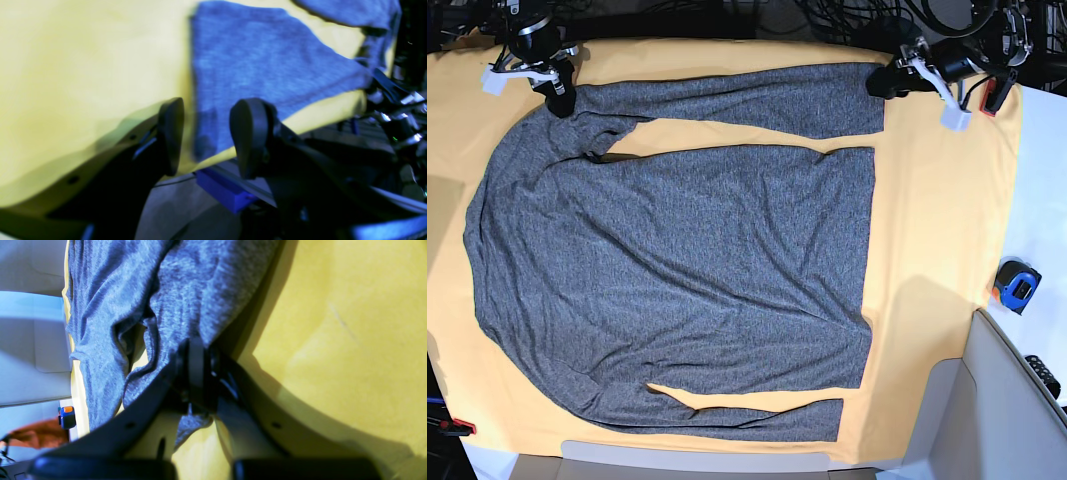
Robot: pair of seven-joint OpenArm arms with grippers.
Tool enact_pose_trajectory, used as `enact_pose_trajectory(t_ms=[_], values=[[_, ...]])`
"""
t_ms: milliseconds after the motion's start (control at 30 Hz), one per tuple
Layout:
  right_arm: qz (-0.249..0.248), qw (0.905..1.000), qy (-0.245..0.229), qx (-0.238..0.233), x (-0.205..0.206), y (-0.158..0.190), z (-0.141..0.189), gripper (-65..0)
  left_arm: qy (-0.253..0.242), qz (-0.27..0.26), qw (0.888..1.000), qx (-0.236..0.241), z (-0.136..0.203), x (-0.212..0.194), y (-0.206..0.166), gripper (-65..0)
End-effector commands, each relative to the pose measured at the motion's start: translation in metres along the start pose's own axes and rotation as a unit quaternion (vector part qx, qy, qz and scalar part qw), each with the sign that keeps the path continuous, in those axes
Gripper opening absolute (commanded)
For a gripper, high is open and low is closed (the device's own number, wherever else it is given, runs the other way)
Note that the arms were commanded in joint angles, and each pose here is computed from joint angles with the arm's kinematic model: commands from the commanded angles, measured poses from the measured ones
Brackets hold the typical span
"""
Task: Fold the T-shirt properly
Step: 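Lower both grippers onto the shirt's shoulder edge near the collar, then pinch the shoulder edge of the grey shirt with both grippers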
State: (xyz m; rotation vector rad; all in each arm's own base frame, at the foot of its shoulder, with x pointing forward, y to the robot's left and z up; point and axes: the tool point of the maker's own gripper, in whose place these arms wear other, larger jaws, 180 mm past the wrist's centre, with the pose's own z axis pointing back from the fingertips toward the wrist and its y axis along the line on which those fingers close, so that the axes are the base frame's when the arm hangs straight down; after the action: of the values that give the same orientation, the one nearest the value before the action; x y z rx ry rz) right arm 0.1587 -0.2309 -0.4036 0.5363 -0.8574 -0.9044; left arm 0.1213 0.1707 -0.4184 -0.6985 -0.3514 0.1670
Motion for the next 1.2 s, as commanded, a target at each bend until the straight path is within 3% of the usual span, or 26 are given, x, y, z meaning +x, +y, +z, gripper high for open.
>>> enact_pose_trajectory(t_ms=[0, 267, 367, 467, 500, 667, 867, 1033, 1167], values=[[0.007, 0.9996, 0.019, -0.021, -0.007, -0.009, 0.003, -65.0, 0.053, -0.005, 0.998, 0.014, -0.002, -0.023, 0.004, -39.3], [0.009, 0.9996, 0.019, -0.021, -0.007, -0.009, 0.003, -65.0, 0.076, -0.012, 0.997, -0.008, -0.015, -0.036, -0.01, -40.7], [0.015, 0.9994, 0.019, -0.024, -0.007, -0.01, 0.003, -65.0, 0.074, -0.012, 0.997, -0.006, -0.014, -0.035, -0.009, -50.1], [0.056, 0.9974, 0.023, -0.039, -0.009, -0.015, 0.004, -65.0, 0.074, -0.013, 0.997, -0.004, -0.014, -0.035, -0.008, -65.0], [0.071, 0.9962, 0.024, -0.044, -0.01, -0.017, 0.003, -65.0, 0.074, -0.013, 0.997, -0.004, -0.014, -0.034, -0.009, -65.0], [0.165, 0.9833, 0.023, -0.072, -0.009, -0.023, 0.005, -65.0, 0.07, -0.02, 0.997, -0.008, -0.014, -0.031, -0.013, -65.0], [0.253, 0.9641, 0.014, -0.078, 0.001, -0.011, 0.003, -65.0, 0.038, -0.097, 0.994, -0.03, -0.007, -0.001, -0.051, -65.0], [0.298, 0.9531, -0.017, -0.048, 0.018, 0.023, -0.002, -65.0, 0.023, -0.153, 0.987, -0.042, -0.005, 0.028, -0.074, -65.0], [0.342, 0.938, -0.057, -0.019, 0.038, 0.061, -0.007, -65.0, -0.004, -0.189, 0.98, -0.053, -0.006, 0.059, -0.092, -65.0]])
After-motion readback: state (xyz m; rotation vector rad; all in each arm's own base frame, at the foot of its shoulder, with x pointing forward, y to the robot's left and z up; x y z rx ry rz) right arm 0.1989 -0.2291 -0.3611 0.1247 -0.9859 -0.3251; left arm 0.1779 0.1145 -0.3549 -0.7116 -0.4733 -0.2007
